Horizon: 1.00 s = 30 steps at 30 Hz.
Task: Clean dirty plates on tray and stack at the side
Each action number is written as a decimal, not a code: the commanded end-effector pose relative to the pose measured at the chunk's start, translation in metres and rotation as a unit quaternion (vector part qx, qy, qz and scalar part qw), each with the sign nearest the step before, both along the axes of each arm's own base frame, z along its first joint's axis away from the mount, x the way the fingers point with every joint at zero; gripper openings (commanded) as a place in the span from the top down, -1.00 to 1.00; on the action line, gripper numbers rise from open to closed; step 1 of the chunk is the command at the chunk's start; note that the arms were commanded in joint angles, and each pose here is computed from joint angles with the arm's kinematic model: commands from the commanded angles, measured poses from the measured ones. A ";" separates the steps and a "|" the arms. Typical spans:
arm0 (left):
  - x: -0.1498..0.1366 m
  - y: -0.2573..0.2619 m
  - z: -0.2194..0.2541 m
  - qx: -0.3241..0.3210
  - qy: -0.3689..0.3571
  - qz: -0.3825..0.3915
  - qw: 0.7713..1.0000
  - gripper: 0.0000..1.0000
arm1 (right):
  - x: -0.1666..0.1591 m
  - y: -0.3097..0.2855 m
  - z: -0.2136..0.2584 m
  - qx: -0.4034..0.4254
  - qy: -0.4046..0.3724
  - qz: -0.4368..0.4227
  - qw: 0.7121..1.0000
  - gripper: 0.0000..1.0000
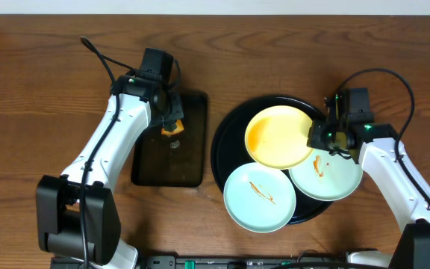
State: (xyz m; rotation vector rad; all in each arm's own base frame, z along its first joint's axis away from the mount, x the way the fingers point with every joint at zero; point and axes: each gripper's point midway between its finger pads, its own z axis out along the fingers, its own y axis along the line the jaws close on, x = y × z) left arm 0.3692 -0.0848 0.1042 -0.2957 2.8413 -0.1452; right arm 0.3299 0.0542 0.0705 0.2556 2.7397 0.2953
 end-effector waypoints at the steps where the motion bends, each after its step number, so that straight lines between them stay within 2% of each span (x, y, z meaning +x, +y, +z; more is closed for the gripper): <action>1: 0.000 0.003 0.000 0.008 0.000 -0.003 1.000 0.85 | 0.024 -0.004 0.016 -0.036 -0.067 0.048 0.996 0.97; 7: 0.000 0.003 0.000 0.008 0.000 -0.003 1.000 0.85 | 0.051 0.002 0.046 -0.075 -0.153 0.113 0.979 0.97; 13: 0.000 0.003 0.000 0.008 0.000 -0.003 1.000 0.85 | 0.060 0.003 0.066 -0.211 -0.195 0.139 0.948 0.97; 22: 0.000 0.003 0.000 0.008 0.000 -0.002 1.000 0.85 | 0.063 0.037 0.113 -0.410 -0.266 0.164 0.857 0.98; 30: 0.000 0.003 0.000 0.008 0.000 -0.002 1.000 0.85 | 0.055 0.087 0.152 -0.483 -0.331 0.206 0.784 0.98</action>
